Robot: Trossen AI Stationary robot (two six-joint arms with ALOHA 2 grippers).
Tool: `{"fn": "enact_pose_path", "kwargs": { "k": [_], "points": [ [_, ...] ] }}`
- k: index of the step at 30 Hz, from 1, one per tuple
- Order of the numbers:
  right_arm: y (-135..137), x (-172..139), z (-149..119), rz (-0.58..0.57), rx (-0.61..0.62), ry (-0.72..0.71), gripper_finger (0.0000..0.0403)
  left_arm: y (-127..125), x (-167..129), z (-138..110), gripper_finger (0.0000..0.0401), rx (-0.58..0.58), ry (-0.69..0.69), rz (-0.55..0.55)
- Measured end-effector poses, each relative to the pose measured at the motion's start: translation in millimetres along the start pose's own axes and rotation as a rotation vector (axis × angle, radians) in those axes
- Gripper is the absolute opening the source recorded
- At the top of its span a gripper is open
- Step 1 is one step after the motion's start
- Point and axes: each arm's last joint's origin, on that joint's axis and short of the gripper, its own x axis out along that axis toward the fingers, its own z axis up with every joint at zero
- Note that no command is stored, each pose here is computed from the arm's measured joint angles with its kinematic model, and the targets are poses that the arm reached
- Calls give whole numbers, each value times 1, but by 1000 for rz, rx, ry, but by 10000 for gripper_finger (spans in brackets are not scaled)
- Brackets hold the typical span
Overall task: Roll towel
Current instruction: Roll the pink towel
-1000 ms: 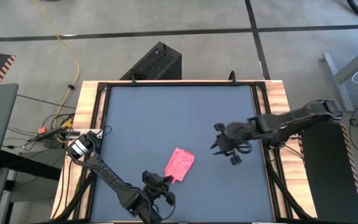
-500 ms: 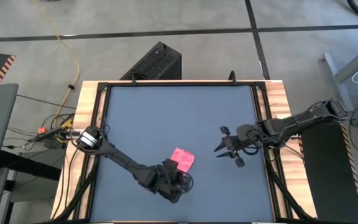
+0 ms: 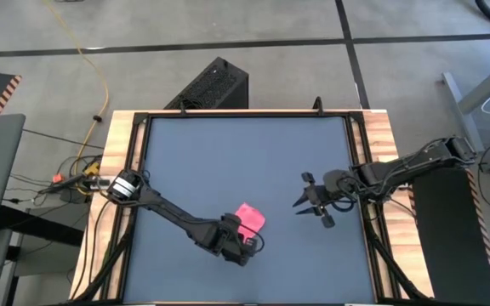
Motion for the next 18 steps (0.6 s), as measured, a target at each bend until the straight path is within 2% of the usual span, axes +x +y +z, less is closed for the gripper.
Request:
{"fn": "enact_pose_path", "kwargs": {
  "k": [3,7,12,18],
  "points": [
    [0,0,0,-1,-19,-2,143,8,0,0,32,17,16,80],
    [-1,3,3,-23,-29,-23,143,13,-1,0,32,54,19,132],
    [-3,18,5,-35,-103,-53,143,16,0,4,32,171,24,163],
    [-10,46,-3,-113,-149,8,143,12,-2,12,32,337,-50,173]
  ]
}}
